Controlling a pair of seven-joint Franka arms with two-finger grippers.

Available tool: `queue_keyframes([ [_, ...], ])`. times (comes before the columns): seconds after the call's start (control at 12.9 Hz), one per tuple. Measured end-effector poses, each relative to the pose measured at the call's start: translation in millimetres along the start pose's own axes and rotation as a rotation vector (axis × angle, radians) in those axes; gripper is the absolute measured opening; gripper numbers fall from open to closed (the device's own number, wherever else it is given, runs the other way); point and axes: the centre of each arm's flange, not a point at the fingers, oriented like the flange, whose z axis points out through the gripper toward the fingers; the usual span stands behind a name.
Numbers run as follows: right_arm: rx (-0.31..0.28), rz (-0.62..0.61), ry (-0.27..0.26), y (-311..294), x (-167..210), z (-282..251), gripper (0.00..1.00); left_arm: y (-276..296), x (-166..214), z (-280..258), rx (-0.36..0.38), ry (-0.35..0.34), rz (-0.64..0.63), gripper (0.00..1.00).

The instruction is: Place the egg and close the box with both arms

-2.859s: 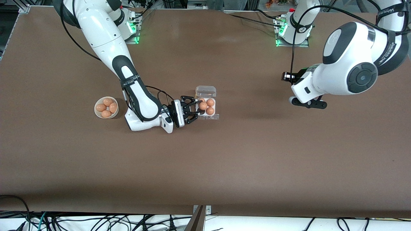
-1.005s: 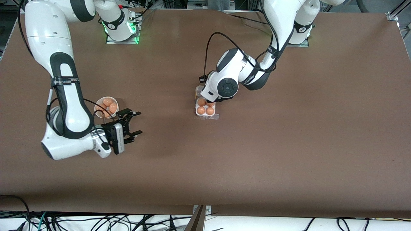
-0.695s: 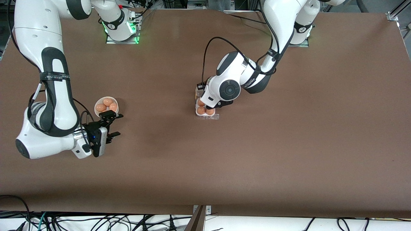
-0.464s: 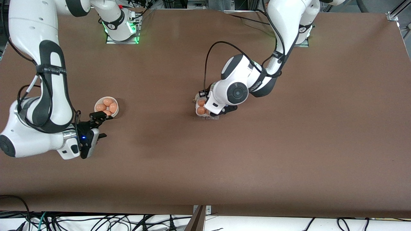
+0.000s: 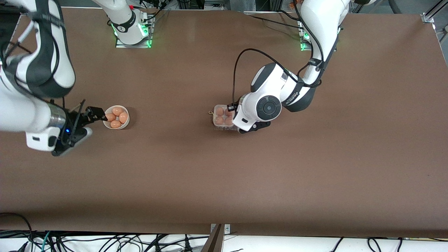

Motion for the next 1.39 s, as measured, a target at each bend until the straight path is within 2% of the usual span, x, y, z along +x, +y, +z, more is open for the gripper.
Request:
queue_keyframes([
  [0.08,-0.024,0.098,0.005,-6.8,-12.5,-11.6,1.0,-12.5,10.0,-20.7,0.028,0.026,-0.007,0.28],
  [0.23,-0.063,0.294,0.018,-18.5,-32.8,-30.4,1.0,-45.6,30.7,-73.7,0.066,0.082,-0.037,0.37],
  [0.39,-0.094,0.404,0.038,-30.8,-49.6,-49.0,1.0,-77.5,47.2,-127.4,0.039,0.139,-0.057,0.37],
  [0.7,-0.105,0.509,0.124,-12.6,-90.6,-96.4,1.0,-127.4,70.8,-175.1,0.0,0.182,-0.059,0.44],
  [0.85,-0.108,0.53,0.158,-6.7,-106.8,-114.7,1.0,-154.0,82.8,-191.1,0.047,0.232,-0.019,0.46],
  [1.08,-0.109,0.525,0.167,-13.8,-110.4,-119.5,1.0,-209.7,91.6,-232.0,0.078,0.264,0.069,0.51],
  [1.24,-0.108,0.522,0.157,-14.5,-107.3,-113.1,1.0,-262.2,93.7,-268.6,0.088,0.294,0.135,0.67],
  [1.39,-0.107,0.521,0.152,-13.4,-105.2,-109.5,1.0,-309.1,84.1,-298.6,0.161,0.33,0.205,0.86],
])
